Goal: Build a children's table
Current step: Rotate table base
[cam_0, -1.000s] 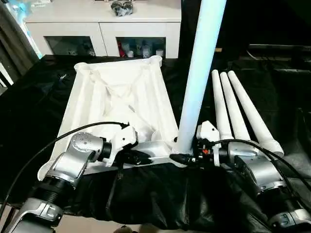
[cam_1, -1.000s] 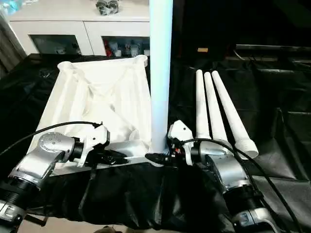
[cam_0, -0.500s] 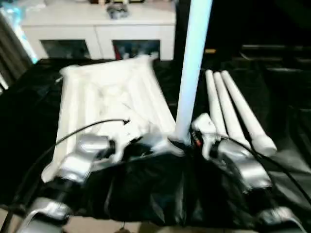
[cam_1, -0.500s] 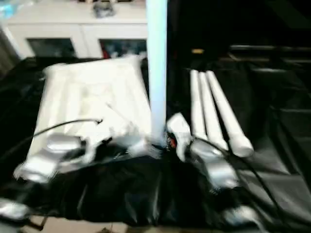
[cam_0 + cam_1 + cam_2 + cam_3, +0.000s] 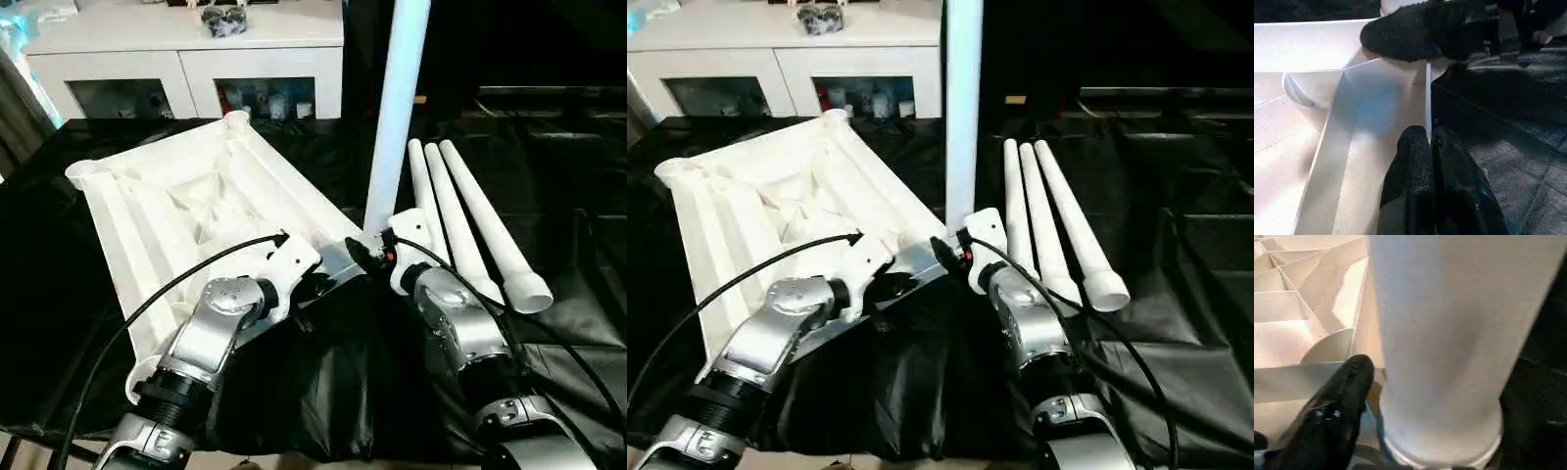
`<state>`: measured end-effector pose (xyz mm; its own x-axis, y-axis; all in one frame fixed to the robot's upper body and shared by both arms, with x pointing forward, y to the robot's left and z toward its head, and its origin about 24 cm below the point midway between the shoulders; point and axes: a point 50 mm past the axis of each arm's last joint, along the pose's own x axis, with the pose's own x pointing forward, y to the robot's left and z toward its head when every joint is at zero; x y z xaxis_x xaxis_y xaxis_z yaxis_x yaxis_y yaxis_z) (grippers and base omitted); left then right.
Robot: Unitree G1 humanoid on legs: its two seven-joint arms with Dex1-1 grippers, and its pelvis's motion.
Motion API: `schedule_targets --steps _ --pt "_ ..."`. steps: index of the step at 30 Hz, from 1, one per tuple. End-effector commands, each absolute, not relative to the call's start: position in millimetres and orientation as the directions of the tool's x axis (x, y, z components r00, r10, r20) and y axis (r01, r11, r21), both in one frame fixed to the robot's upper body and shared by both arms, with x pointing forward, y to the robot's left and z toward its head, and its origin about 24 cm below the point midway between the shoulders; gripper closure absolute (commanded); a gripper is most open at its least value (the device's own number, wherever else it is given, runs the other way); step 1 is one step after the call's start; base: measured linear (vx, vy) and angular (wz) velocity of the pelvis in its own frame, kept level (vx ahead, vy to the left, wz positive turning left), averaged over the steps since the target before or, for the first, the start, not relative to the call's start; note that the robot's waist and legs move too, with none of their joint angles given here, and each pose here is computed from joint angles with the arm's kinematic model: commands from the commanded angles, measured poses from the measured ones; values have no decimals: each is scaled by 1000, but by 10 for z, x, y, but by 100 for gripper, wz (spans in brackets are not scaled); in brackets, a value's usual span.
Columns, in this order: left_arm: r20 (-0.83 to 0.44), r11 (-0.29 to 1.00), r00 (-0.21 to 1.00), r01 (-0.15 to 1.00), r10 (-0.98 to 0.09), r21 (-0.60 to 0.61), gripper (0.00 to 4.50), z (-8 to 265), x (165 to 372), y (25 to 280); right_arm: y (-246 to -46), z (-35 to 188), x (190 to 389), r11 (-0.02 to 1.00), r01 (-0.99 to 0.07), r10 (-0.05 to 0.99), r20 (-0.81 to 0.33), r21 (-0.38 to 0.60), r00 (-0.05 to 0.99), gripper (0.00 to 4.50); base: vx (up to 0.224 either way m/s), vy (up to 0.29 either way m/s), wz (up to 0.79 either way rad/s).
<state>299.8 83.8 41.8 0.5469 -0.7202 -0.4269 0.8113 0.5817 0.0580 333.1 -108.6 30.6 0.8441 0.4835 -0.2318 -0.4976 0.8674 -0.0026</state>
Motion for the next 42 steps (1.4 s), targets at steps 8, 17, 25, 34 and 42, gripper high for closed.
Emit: schedule_targets --steps 8,17,25,34,42 --pt "-321 552 555 827 -767 109 450 670 3084 632 -1269 393 3192 795 -603 578 -228 -59 784 71 0 0 0" --pt "-262 612 623 780 -737 130 357 828 3199 755 -1768 699 2952 715 -683 644 -239 -149 727 69 0 0 0" --pt "-204 789 817 574 -539 218 345 1169 3397 1408 -1683 884 2823 626 -773 741 -230 -106 631 69 0 0 0" --pt "-367 826 915 333 -167 455 411 1186 3304 2369 -1444 670 2781 617 -787 698 -446 -22 560 118 0 0 0" --pt "-491 764 871 332 -24 552 450 1010 3164 2630 -1370 613 2773 605 -796 663 -546 -12 512 194 0 0 0"
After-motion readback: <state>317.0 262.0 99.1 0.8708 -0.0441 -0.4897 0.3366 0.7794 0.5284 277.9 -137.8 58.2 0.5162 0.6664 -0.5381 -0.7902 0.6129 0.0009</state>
